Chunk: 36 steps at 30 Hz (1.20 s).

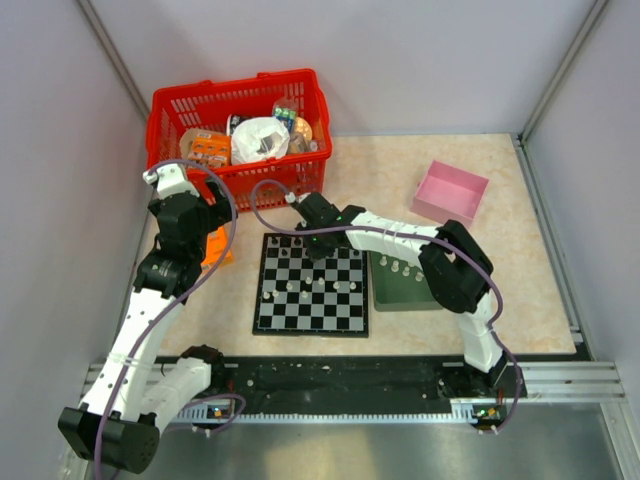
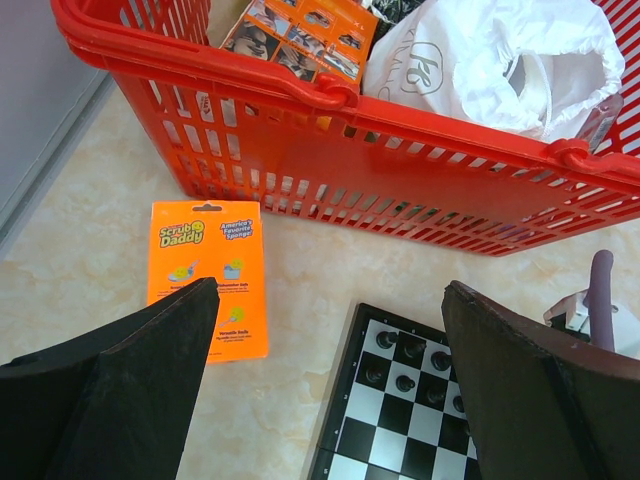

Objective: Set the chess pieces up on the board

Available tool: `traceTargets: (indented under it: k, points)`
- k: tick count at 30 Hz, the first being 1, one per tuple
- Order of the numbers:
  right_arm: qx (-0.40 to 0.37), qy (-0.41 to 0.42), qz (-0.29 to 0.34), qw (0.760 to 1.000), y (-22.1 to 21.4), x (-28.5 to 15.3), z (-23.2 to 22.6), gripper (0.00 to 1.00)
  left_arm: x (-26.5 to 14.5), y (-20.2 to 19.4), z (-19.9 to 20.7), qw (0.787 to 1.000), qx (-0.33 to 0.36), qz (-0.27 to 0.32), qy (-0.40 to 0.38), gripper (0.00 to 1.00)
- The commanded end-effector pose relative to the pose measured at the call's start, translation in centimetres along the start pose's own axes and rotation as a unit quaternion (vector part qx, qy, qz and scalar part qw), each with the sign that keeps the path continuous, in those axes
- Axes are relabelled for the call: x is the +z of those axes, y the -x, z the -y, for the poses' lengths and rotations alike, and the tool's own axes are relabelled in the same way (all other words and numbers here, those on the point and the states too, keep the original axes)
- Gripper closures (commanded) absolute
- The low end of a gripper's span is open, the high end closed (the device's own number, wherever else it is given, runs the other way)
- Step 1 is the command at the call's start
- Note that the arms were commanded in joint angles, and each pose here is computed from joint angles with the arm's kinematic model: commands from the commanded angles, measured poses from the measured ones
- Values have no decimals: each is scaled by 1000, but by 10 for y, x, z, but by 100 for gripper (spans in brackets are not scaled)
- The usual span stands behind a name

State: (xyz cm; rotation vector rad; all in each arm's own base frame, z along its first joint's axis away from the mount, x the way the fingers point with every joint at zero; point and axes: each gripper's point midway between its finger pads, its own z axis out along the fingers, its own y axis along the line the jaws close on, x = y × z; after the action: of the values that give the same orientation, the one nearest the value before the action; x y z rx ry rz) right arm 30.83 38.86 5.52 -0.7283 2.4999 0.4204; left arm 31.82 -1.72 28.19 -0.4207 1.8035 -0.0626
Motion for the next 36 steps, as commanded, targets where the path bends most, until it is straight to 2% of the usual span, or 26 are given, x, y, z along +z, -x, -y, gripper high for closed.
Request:
traceTargets:
  k: [1,14,36]
  points:
    - [8,-14,32,999,20,-2,4,92,0,11,4,1000,-8,22,-10,1]
    - [22,-43,44,998,23,-7,24,91,-1,13,3,1000,-9,26,-9,1]
    - [15,-57,41,997,18,-13,31,92,0,13,5,1000,-12,25,-13,1]
